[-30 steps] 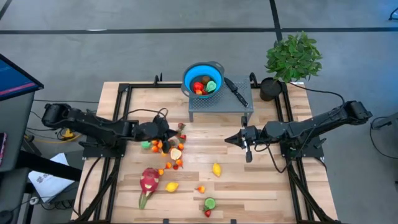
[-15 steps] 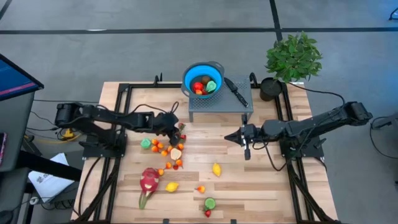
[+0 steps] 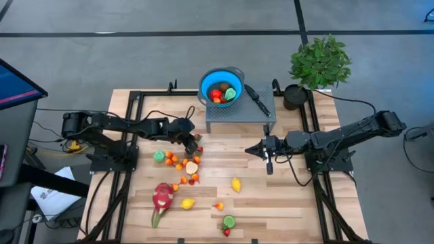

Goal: Pick & Place Fruit
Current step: Put the strawberry into the strainer bowl

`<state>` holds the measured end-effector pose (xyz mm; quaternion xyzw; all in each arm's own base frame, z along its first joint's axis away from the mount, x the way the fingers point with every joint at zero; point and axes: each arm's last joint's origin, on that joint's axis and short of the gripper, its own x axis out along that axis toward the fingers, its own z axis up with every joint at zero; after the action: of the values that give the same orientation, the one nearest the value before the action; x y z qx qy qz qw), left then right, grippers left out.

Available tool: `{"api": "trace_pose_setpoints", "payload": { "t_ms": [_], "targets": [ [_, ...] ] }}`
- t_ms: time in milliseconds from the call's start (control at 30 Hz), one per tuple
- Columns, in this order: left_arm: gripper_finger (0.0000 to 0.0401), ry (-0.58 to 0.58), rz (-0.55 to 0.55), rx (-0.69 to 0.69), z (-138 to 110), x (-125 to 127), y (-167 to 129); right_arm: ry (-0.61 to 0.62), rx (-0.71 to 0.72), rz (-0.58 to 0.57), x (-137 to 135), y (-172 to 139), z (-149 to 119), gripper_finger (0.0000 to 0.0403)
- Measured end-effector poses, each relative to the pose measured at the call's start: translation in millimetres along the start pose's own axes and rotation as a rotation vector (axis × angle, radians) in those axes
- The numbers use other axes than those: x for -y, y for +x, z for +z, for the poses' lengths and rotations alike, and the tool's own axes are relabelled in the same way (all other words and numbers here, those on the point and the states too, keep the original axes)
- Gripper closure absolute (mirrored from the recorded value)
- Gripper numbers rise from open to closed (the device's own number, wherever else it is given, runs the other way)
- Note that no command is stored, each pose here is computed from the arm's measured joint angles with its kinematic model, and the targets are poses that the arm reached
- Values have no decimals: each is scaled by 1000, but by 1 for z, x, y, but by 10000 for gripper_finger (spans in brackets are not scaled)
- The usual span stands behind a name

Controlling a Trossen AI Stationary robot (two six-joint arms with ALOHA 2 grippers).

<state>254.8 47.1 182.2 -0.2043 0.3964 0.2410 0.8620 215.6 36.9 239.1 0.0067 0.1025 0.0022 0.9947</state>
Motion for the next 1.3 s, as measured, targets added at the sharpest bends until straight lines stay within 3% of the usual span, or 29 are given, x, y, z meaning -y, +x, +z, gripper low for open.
{"api": "trace_pose_setpoints", "payload": {
  "t_ms": [333,500,667,1300],
  "targets": [
    [137,-100,1,1,0,0,0,0,2,0,0,0,0,403],
    [81,-100,-1,2,0,0,0,1,3,1,0,0,0,403],
    [64,-118,0,2,-1,0,1,1,3,1,0,0,0,403],
    [79,-195,0,-2,-34,-13,15,1,4,1,0,0,0,403]
  ]
}}
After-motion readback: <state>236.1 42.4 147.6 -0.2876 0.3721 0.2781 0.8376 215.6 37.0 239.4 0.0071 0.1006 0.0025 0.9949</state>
